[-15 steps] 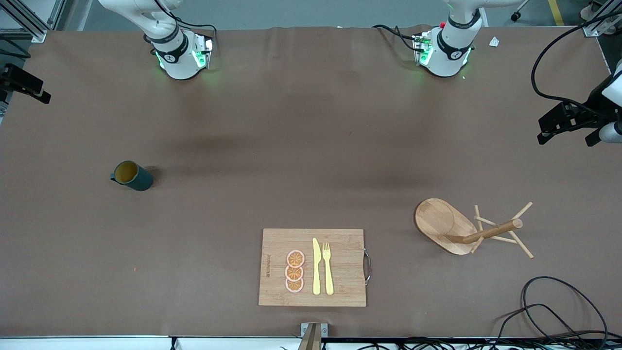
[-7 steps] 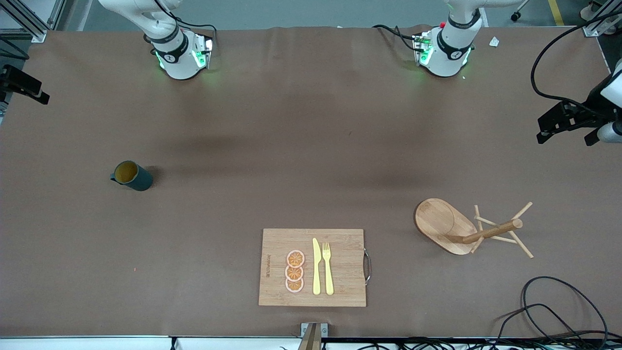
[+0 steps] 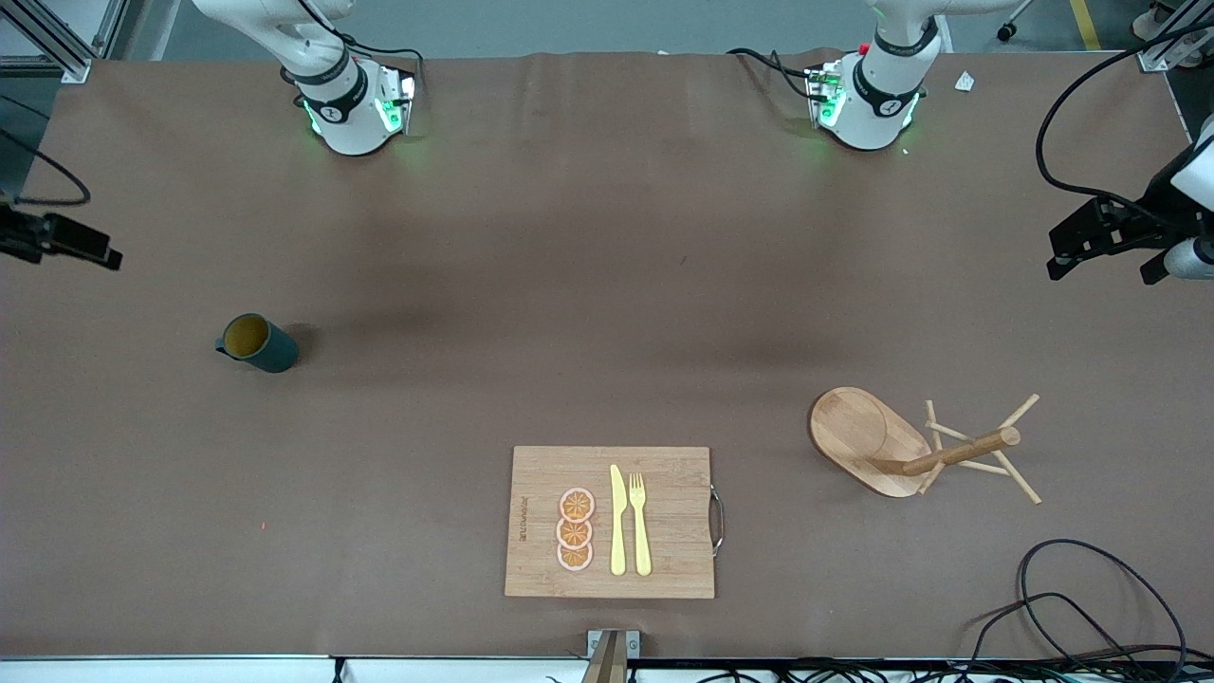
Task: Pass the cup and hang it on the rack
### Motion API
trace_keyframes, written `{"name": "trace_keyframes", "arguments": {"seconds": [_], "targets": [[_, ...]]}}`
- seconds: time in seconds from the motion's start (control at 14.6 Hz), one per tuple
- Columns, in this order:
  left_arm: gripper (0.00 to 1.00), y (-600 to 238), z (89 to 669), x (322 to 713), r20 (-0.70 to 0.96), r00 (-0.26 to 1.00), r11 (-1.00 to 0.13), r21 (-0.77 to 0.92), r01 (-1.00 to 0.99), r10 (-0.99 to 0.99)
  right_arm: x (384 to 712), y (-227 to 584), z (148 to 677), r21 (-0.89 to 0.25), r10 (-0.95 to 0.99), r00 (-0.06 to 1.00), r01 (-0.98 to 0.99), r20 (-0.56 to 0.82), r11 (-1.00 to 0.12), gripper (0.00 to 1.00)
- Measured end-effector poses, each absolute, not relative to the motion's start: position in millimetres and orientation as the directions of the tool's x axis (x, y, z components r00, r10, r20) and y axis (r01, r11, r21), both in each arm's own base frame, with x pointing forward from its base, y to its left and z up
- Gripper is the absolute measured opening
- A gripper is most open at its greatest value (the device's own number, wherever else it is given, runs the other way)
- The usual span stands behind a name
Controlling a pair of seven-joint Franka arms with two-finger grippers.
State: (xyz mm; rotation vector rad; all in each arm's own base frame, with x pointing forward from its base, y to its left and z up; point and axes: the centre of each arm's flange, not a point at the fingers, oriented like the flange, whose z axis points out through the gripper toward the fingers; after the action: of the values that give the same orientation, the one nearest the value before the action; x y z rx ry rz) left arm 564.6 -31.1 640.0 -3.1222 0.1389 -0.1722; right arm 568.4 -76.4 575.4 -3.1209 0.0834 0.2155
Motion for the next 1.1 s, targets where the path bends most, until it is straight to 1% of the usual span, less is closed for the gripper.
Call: {"name": "trace_keyframes", "arguments": {"seconds": [0.14, 0.27, 0.48, 0.62, 0.82, 0.96, 1.1], "targets": [[1.0, -31.1, 639.8, 564.6, 0.109, 0.99, -0.996, -0.016, -0.088, -0.09, 585.5, -92.6, 536.8, -0.028, 0.065, 0.984, 0.061, -0.164, -0.998, 1.0], [1.0, -31.1, 639.9, 564.6, 0.109, 0.99, -0.996, -0.016, -0.088, -0.09, 596.4, -114.5, 497.9, -0.055, 0.137, 0.974, 0.129, -0.178, -0.99, 1.0], [1.0, -31.1, 639.8, 564.6, 0.108, 0.99, -0.996, -0.016, -0.088, -0.089, 599.5, -124.4, 429.5, -0.074, 0.252, 0.955, 0.243, -0.157, -0.967, 1.0], [1.0, -31.0, 639.8, 564.6, 0.108, 0.99, -0.996, -0.016, -0.088, -0.089, 589.8, -123.9, 381.5, -0.081, 0.342, 0.929, 0.334, -0.141, -0.939, 1.0], [1.0, -31.0, 639.8, 564.6, 0.108, 0.99, -0.996, -0.016, -0.088, -0.089, 564.0, -127.0, 318.9, -0.092, 0.46, 0.88, 0.452, -0.118, -0.887, 1.0], [1.0, -31.0, 639.8, 564.6, 0.108, 0.99, -0.996, -0.016, -0.088, -0.089, 549.6, -128.5, 292.4, -0.084, 0.501, 0.86, 0.494, -0.099, -0.865, 0.99], [1.0, -31.0, 639.8, 564.6, 0.108, 0.99, -0.996, -0.016, -0.088, -0.089, 541.2, -127.9, 277.7, -0.069, 0.524, 0.848, 0.52, -0.082, -0.852, 0.98]]}}
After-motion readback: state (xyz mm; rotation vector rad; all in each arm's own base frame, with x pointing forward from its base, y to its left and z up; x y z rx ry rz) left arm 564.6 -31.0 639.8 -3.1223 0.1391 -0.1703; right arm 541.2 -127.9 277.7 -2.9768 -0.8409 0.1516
